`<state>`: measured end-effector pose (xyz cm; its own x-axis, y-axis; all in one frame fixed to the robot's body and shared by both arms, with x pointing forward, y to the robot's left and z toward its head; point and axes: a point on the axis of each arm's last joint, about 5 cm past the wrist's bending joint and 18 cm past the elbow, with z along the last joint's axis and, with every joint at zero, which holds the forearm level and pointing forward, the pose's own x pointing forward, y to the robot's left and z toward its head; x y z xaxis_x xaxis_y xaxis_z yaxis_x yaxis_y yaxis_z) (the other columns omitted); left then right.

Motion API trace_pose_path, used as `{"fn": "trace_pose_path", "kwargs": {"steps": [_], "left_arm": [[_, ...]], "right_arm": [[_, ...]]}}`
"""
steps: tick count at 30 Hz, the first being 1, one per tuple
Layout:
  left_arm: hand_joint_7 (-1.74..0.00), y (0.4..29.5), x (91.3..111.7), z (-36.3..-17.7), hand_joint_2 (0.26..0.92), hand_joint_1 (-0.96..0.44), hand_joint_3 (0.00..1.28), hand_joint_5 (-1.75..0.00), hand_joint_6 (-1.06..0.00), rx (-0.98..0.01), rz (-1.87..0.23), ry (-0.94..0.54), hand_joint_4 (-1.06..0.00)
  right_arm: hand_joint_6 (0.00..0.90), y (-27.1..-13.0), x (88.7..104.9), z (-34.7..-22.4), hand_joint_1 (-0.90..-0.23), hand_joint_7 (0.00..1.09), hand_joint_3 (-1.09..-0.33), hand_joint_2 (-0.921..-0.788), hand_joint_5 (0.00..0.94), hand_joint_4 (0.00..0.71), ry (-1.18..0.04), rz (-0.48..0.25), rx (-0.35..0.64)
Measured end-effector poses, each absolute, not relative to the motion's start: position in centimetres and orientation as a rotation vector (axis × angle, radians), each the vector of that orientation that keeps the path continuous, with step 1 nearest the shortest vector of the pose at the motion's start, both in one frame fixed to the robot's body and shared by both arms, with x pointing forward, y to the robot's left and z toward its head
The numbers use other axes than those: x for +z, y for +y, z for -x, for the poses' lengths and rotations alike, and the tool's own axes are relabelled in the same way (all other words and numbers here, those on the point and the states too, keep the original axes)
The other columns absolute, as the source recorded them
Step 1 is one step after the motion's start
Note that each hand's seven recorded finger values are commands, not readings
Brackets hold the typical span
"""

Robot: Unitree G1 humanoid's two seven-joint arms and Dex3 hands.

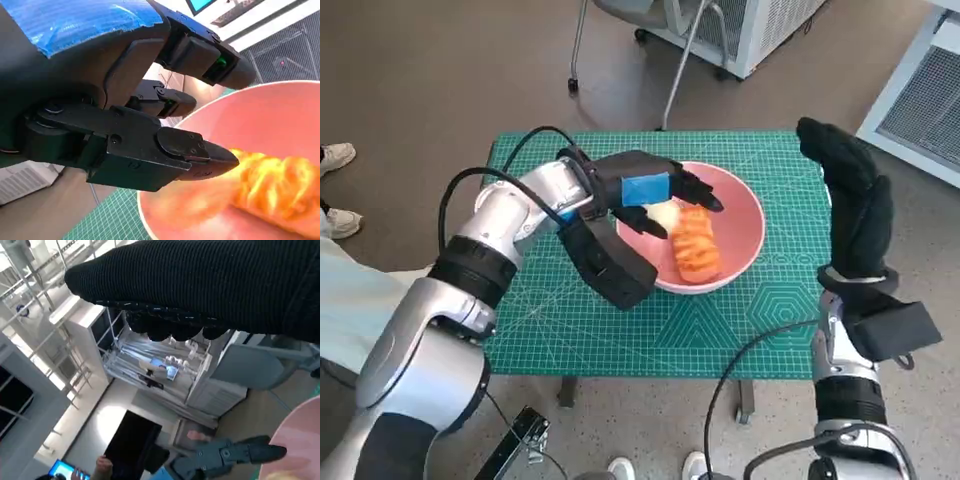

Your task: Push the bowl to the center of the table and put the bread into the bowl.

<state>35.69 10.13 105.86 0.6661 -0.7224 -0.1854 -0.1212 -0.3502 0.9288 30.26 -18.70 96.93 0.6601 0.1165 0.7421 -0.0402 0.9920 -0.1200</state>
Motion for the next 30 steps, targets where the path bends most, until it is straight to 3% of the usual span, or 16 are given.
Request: {"fn": "trace_pose_path", "kwargs": {"steps": [9, 18, 24, 30], "left_arm": [[-0.06, 11.2, 106.0, -35.6, 0.88, -0.03, 0.02, -0.01, -0.52, -0.734, -1.722, -0.637, -0.31], [-0.06, 14.0, 106.6, -35.4, 0.873, 0.01, 0.01, -0.02, -0.53, -0.722, -1.486, -0.606, -0.34], [-0.07, 16.8, 106.6, -34.8, 0.876, -0.01, 0.01, -0.03, -0.56, -0.6, -1.196, -0.682, -0.38], [-0.07, 19.1, 104.9, -33.8, 0.88, -0.02, 0.01, -0.03, -0.57, -0.444, -0.884, -0.748, -0.41]], "right_arm": [[0.06, -18.6, 97.1, -30.4, -0.548, 0.77, -0.796, -0.921, 0.003, 0.393, -0.851, 0.095, 0.094], [0.051, -18.5, 97.6, -30.6, -0.548, 0.78, -0.809, -0.921, 0.004, 0.394, -0.872, 0.098, 0.1], [0.043, -18.5, 98.3, -30.6, -0.558, 0.79, -0.811, -0.921, 0.0, 0.388, -0.907, 0.102, 0.105], [0.041, -18.3, 99.1, -30.5, -0.568, 0.79, -0.804, -0.921, 0.0, 0.386, -0.944, 0.092, 0.115]]}}
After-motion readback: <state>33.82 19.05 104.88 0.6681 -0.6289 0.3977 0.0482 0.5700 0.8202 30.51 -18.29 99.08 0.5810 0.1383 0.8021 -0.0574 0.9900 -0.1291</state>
